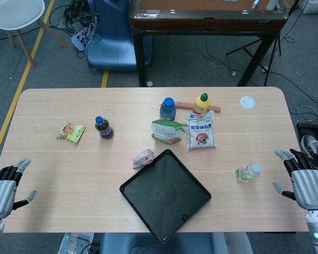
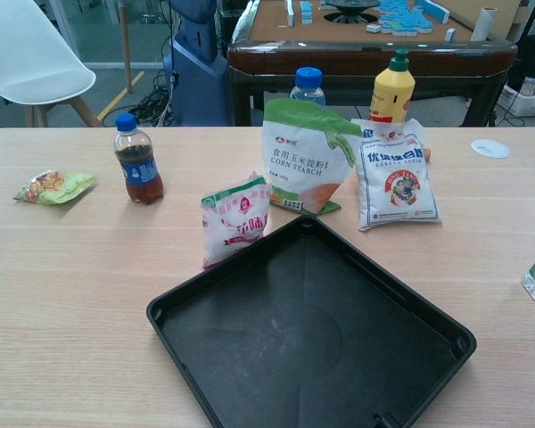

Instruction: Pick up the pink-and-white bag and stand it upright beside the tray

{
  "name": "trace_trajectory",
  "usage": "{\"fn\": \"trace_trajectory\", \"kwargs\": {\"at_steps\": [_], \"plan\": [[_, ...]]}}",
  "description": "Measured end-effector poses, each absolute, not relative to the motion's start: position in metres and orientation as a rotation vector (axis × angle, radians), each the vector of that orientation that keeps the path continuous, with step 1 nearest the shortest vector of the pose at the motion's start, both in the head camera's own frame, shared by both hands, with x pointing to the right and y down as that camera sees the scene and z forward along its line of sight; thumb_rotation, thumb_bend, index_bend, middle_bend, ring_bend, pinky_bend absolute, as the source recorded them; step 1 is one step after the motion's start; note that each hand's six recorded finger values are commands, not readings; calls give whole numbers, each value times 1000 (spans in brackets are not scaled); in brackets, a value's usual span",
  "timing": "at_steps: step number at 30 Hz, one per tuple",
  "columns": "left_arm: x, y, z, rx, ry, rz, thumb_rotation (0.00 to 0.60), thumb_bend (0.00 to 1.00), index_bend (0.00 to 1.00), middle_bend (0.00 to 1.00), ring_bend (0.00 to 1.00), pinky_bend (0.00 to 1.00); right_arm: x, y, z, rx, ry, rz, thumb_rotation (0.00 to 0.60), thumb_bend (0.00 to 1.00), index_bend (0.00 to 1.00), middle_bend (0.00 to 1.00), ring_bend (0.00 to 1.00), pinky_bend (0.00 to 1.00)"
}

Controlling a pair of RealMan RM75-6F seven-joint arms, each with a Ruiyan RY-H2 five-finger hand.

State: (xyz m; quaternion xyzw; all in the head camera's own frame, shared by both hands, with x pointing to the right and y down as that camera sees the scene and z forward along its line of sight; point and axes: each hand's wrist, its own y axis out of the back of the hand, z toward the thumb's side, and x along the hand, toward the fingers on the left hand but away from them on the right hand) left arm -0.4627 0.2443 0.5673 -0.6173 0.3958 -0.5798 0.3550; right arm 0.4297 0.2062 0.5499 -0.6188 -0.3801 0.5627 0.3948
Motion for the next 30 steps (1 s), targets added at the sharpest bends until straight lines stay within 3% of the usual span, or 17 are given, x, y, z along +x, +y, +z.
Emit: {"fn": "trace_trajectory", "kwargs": {"at_steps": [17,30], "plan": [[-445,232,584,-1731,1005,-1419,600,220,107,127,165,137,430,188,527,-1477,-998,1376,600,153,164,207,111,122],[-398,196,632,-1995,918,-1341,600,219,80,127,163,137,429,170,501,-1403,-1034,1358,600,149,164,207,111,122]]}}
